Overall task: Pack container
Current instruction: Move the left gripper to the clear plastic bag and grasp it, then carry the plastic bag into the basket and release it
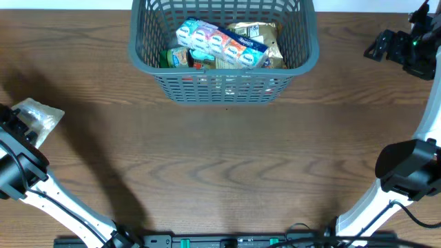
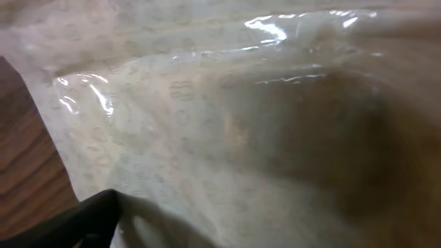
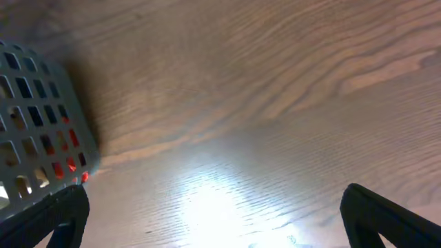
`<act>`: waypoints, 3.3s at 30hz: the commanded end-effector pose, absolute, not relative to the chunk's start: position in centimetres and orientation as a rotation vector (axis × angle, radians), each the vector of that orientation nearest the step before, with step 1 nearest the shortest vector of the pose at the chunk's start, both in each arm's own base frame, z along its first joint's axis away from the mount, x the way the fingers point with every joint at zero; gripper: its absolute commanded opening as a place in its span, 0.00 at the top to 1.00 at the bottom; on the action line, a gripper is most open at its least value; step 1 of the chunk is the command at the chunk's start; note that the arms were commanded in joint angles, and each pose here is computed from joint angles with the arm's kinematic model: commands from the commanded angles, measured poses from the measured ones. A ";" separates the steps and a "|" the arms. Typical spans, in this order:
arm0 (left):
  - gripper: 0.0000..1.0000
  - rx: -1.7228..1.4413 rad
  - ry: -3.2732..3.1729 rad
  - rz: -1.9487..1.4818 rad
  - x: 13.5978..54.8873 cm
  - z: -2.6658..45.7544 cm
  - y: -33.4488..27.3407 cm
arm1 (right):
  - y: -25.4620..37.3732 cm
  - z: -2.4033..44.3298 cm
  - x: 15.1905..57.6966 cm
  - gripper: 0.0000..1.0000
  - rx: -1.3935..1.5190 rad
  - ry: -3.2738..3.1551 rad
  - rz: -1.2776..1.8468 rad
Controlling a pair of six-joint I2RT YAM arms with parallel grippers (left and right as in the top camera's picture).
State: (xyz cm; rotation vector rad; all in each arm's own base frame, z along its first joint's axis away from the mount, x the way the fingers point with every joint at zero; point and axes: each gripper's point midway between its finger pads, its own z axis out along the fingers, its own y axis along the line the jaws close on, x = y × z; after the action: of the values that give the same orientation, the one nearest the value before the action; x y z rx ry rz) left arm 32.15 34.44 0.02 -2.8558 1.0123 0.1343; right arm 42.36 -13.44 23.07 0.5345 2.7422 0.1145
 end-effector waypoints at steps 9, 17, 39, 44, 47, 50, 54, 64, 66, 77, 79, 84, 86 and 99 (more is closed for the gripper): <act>0.27 -2.812 1.326 0.097 32.2 -2.0 33.3 | -13.5 22.5 42.0 0.01 0.554 2.764 0.127; 0.81 -2.787 1.312 0.078 32.7 -2.0 33.8 | -13.4 22.4 41.7 0.01 0.563 2.777 0.132; 0.94 -1.120 2.120 -0.001 44.4 23.9 28.4 | -13.4 22.7 42.6 0.01 0.533 2.745 0.121; 0.94 -0.561 2.140 0.037 45.6 32.9 19.7 | -13.5 22.8 42.9 0.01 0.527 2.735 0.118; 0.94 -0.247 2.108 0.075 45.7 37.1 13.4 | -13.5 22.8 42.9 0.01 0.527 2.735 0.118; 0.95 0.092 2.058 0.112 45.5 39.9 6.9 | -13.5 22.8 42.9 0.01 0.527 2.736 0.118; 0.94 0.548 1.951 0.184 45.1 41.4 -1.1 | -13.5 22.8 42.9 0.01 0.526 2.732 0.117; 0.94 1.497 1.425 0.428 44.2 39.7 -16.5 | -13.6 22.9 43.1 0.01 0.498 2.729 0.110; 0.94 1.547 1.340 0.446 44.5 39.7 -18.6 | -13.6 22.9 43.1 0.01 0.498 2.729 0.110; 0.94 1.565 1.313 0.425 50.8 34.0 -22.7 | -13.6 22.9 43.1 0.01 0.498 2.727 0.110; 0.94 1.589 1.338 0.411 51.6 31.9 -23.1 | -13.6 22.9 43.1 0.01 0.498 2.728 0.110; 0.94 1.633 1.389 0.377 53.0 27.8 -23.7 | -13.5 22.9 43.0 0.01 0.499 2.732 0.112; 0.94 1.640 1.410 0.364 53.3 26.7 -23.8 | -13.5 22.9 43.0 0.01 0.499 2.732 0.112; 0.01 1.569 1.565 0.257 53.4 24.1 -23.8 | -13.5 22.9 43.0 0.01 0.499 2.732 0.111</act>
State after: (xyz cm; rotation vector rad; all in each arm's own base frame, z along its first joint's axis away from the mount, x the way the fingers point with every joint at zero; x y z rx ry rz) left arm 53.19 -23.70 24.36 -2.9321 -2.7389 -0.5321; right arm 42.92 -13.63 23.28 0.5162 2.7198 0.1059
